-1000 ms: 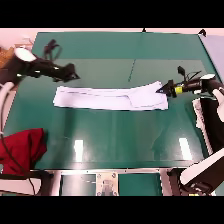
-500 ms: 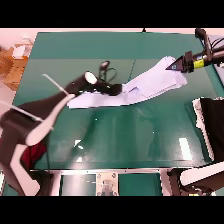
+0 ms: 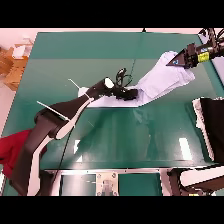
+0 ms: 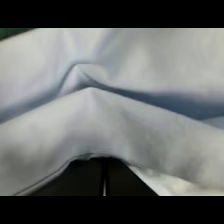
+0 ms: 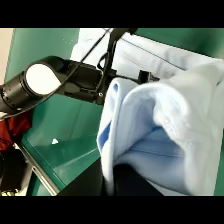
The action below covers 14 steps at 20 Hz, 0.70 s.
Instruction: Fold the shirts.
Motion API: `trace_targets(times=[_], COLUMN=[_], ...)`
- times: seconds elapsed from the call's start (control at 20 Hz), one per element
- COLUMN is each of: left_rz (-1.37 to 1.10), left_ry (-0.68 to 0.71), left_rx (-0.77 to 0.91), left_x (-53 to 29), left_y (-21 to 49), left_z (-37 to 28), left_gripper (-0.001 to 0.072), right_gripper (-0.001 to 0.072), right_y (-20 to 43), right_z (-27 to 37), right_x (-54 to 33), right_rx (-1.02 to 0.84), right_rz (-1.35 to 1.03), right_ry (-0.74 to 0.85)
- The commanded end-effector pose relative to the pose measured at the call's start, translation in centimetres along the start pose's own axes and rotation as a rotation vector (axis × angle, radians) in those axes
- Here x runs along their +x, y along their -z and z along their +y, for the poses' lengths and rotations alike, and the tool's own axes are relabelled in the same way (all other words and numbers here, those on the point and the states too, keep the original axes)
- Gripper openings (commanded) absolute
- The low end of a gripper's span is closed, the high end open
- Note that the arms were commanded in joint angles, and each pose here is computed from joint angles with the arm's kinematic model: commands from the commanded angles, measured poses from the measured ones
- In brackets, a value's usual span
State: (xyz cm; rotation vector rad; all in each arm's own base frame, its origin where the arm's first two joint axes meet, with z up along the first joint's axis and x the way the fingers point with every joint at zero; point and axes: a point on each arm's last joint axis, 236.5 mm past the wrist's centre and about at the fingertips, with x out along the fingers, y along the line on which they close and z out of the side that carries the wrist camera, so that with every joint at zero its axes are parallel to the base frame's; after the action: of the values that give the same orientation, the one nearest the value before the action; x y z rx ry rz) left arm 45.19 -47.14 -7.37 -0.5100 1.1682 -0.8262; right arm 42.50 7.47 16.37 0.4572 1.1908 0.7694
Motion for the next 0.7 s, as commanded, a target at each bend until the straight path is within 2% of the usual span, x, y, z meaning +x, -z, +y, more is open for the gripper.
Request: trace_targets(times=[0.0, 0.15, 0.35, 0.65], left_rz=[0.043, 0.082, 0.039, -0.155], left_ry=[0.04, 0.062, 0.039, -0.044], left_rx=[0.041, 0.116, 0.132, 0.108], left_x=[-4.0, -12.2, -25.5, -39.1], left_y=[-1.3, -3.4, -6.3, -9.2], left_z=[-0.8, -0.6, 0.9, 3.6], left_gripper=[0.0025, 0.0025, 0.0025, 0.0025], right_gripper=[0.0021, 0.0021, 0.0021, 0.0023], right_y=[0.2, 0.3, -0.8, -1.7], right_z=[0.2, 1.9, 6.7, 15.6], right_x=[0.2, 1.6, 6.7, 22.7], right_rx=[0.028, 0.026, -0.001, -0.103], right_rz=[0.01, 0.039, 0.045, 0.002], right_ry=[0.008, -0.015, -0.044, -0.131])
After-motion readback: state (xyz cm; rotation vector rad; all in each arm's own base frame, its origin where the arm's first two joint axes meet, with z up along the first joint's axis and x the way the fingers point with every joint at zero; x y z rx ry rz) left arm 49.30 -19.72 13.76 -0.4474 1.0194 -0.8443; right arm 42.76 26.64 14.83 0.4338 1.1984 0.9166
